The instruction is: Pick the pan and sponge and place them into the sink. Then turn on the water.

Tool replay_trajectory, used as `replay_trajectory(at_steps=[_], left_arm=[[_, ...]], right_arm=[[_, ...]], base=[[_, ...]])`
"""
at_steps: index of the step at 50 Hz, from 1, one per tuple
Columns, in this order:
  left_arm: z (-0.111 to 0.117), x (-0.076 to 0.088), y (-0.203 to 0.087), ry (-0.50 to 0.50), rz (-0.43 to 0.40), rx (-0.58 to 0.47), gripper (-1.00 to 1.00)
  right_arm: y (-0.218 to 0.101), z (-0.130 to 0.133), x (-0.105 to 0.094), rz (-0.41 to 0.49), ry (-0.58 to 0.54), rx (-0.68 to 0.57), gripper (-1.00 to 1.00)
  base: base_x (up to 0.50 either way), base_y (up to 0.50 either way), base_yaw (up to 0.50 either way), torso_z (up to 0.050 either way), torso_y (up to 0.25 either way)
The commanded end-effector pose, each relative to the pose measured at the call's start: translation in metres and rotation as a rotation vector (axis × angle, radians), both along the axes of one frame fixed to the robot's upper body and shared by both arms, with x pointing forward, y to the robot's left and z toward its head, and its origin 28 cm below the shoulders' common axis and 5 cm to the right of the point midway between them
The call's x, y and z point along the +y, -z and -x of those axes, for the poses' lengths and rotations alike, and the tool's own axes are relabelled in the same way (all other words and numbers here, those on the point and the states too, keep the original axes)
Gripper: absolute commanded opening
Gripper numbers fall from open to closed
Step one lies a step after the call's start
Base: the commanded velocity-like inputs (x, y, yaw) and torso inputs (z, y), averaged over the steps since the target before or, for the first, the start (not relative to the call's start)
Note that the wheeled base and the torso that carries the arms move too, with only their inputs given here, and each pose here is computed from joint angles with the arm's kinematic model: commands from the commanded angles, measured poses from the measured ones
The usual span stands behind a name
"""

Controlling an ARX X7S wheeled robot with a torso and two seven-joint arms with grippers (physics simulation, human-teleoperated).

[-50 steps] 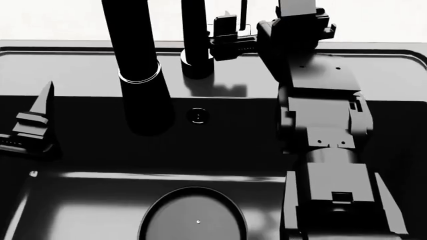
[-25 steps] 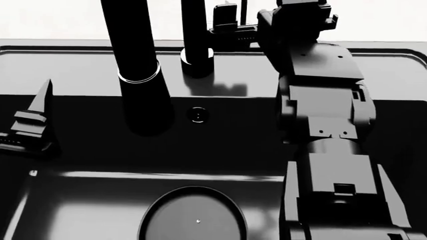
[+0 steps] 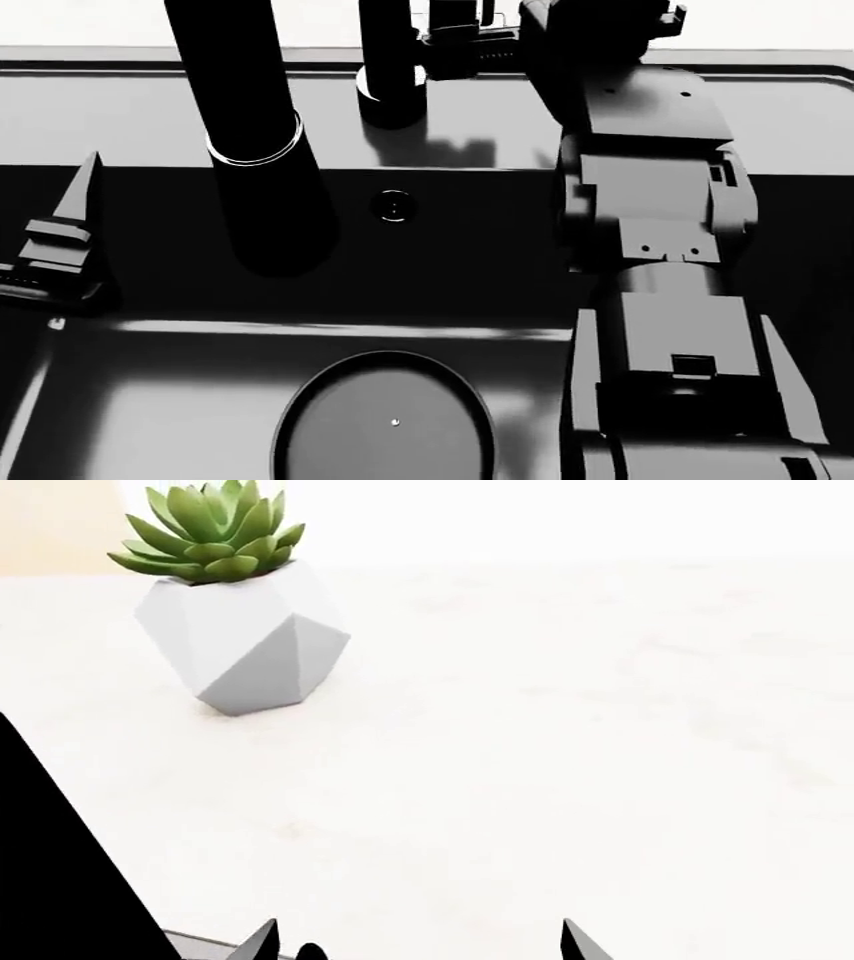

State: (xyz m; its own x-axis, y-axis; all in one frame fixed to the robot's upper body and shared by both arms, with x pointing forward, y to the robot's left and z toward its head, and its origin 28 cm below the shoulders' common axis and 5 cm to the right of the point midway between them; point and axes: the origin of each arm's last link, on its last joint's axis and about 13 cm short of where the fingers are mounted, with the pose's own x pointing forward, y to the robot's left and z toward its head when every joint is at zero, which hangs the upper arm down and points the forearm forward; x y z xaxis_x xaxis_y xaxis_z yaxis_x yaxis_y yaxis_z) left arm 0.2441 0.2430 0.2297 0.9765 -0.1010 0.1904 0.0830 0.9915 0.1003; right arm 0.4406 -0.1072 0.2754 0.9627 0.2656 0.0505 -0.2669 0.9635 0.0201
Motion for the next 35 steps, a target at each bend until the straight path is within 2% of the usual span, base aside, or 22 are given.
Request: replay_trajectory(at_steps=[1,35], left_arm=[[-0.004,0.002,0.0,-0.033,-0.002,-0.019,1.0],[-0.004,0.002,0.0,-0.044,-0.011,-0.027,1.0]], right_arm=[[-0.001,0.0,-0.002,0.002,0.024,-0.011,1.0],[0.009,0.001,-0.017,-0.029,0.086,0.021,1.0]], base=[[0.0,0.0,0.0,0.0,0.0],[0.0,0.0,0.0,0.0,0.0]])
